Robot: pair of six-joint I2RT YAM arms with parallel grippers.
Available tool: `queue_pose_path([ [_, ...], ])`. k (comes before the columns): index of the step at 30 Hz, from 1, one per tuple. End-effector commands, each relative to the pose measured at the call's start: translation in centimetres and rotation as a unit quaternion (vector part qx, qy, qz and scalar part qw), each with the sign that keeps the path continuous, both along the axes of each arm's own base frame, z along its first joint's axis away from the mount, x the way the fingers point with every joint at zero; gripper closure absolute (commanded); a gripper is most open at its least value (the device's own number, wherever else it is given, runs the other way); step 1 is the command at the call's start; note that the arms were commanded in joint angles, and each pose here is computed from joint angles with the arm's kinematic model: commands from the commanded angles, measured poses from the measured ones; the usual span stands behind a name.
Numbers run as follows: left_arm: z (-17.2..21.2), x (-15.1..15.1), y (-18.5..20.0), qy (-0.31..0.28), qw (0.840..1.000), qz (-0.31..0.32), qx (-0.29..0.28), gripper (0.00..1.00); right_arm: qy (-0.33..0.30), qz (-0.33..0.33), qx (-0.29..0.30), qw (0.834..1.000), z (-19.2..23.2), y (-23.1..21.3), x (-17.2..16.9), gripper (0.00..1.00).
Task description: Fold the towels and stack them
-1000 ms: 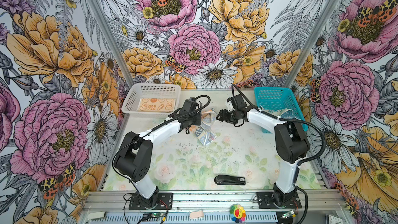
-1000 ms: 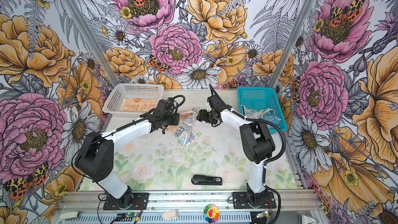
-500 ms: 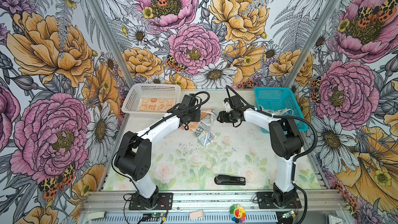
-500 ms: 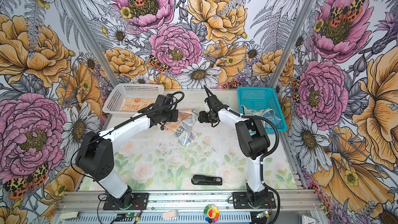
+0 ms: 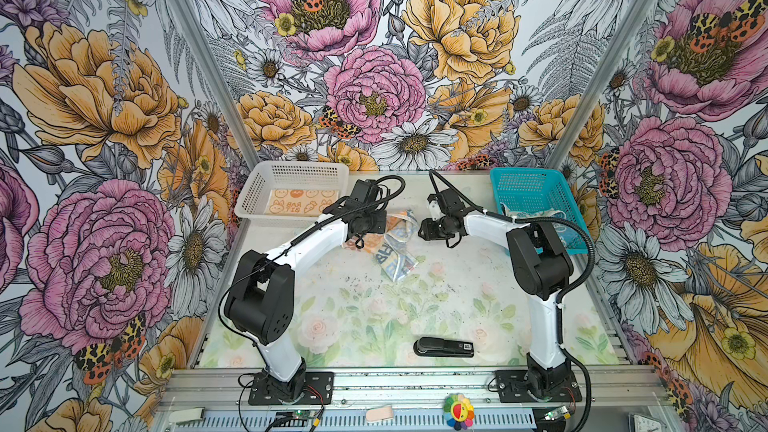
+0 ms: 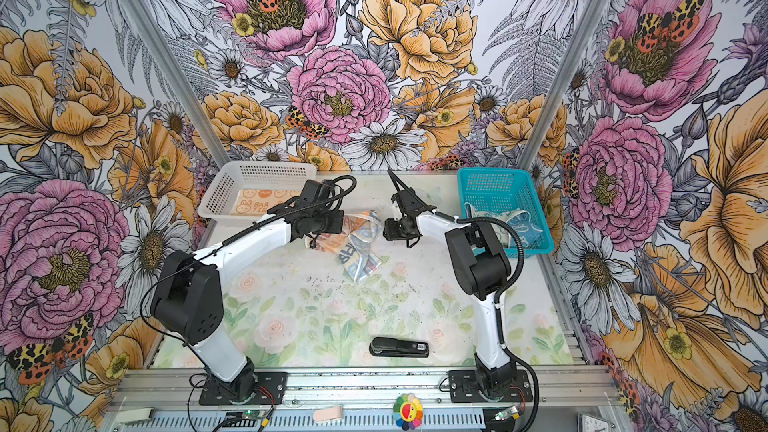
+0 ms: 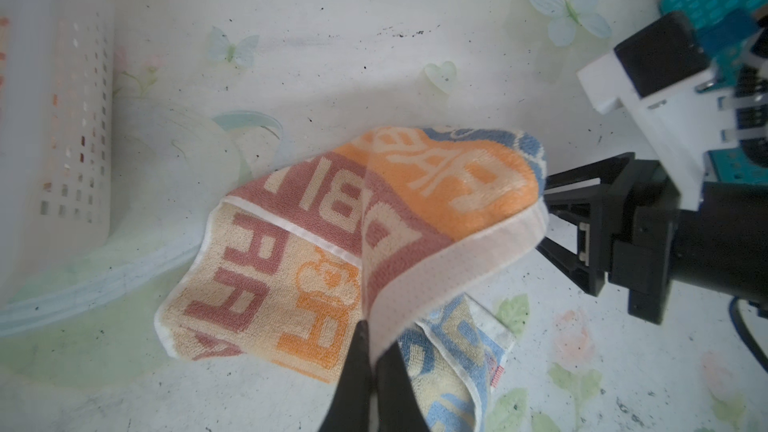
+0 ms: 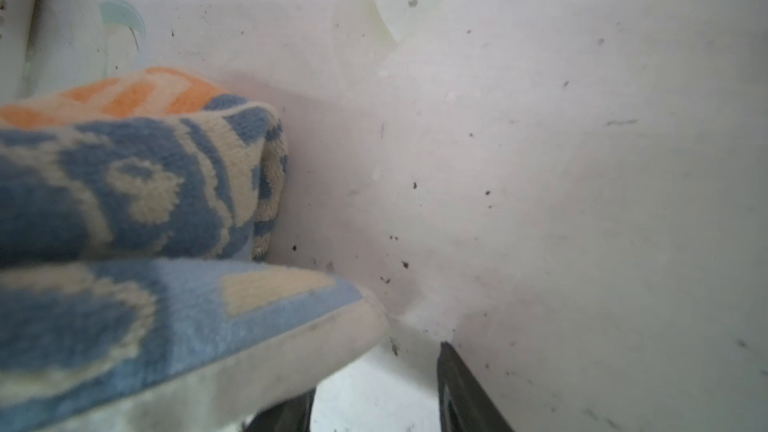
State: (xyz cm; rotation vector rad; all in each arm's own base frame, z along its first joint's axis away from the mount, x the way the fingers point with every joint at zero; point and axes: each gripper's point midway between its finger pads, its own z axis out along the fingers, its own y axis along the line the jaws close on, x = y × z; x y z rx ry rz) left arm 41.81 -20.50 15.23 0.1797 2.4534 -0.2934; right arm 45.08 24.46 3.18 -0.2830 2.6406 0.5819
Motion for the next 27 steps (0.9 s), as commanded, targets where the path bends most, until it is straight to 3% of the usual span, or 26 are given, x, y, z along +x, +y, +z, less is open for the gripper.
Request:
queue_pose_path([
  [1, 0.5, 0.9, 0.9, -0.008, 1.000, 0.006, 0.016, 1.00, -0.041, 0.014, 0.012, 0.999, 1.0, 1.4, 1.8, 0.53],
  [16, -0.2, 1.6, 2.7, 0.007, 0.999, 0.021, 0.030, 1.00, -0.077, 0.071, 0.035, 0.994, 1.8, 4.2, 3.3, 0.60],
  [27, -0.9, 2.0, 8.9, 0.034, 0.988, 0.083, 0.127, 1.00, -0.116, 0.102, 0.027, 0.988, 3.8, 5.4, 3.4, 0.54],
])
